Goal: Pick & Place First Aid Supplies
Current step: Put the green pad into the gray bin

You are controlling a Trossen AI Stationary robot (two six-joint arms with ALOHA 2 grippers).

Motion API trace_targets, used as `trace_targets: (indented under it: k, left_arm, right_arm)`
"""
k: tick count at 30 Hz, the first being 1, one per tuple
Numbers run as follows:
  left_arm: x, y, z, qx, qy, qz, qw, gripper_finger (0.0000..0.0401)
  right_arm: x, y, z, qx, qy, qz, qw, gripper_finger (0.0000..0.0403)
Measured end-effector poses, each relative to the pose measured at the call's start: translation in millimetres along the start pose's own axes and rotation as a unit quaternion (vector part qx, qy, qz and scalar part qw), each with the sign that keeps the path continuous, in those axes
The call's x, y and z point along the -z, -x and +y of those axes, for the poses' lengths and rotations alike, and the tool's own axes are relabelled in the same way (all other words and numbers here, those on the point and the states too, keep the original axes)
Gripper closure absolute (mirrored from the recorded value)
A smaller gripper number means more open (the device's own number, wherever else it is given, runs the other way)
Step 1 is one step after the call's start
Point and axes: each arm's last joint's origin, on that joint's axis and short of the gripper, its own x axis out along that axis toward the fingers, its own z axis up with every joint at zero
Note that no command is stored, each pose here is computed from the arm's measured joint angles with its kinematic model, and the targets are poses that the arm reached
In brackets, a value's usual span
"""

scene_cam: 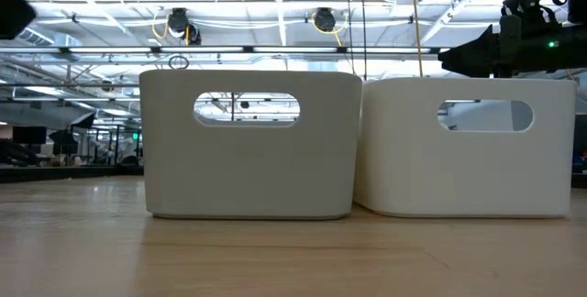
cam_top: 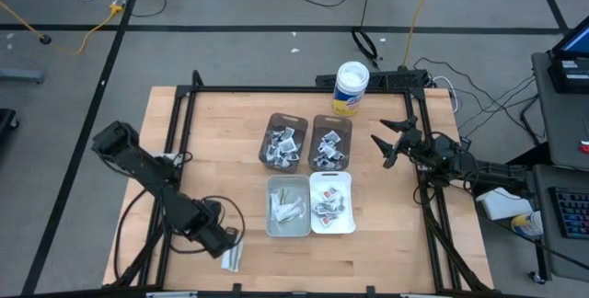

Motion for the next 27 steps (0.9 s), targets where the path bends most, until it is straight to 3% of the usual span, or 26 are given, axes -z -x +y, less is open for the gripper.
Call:
trace_targets:
  k: [9,13,18,27]
  left_arm:
    - [-11.6,25.3,2.8,-0.006,-0.059,0.003,0.998,0.0388]
    - [-19.8,30.7,-1.2,-0.012,-0.137,0.029,0.99,0.0396]
    - [-45.3,47.1,-28.2,-0.026,-0.204,0.026,0.978,0.0397]
    - [-93.5,76.6,-85.4,-0.046,-0.333,0.013,0.942,0.0398]
  right_arm:
    - [0.0,0.0,0.0,0.0,0.0,0.0,1.0,0.0124]
    - [0.0,0.0,0.0,0.0,0.0,0.0,1.0,0.0124]
    - [0.0,0.0,0.0,0.0,0.0,0.0,1.0,0.0124]
    - [0.0,0.0,0.0,0.0,0.0,0.0,1.0,0.0124]
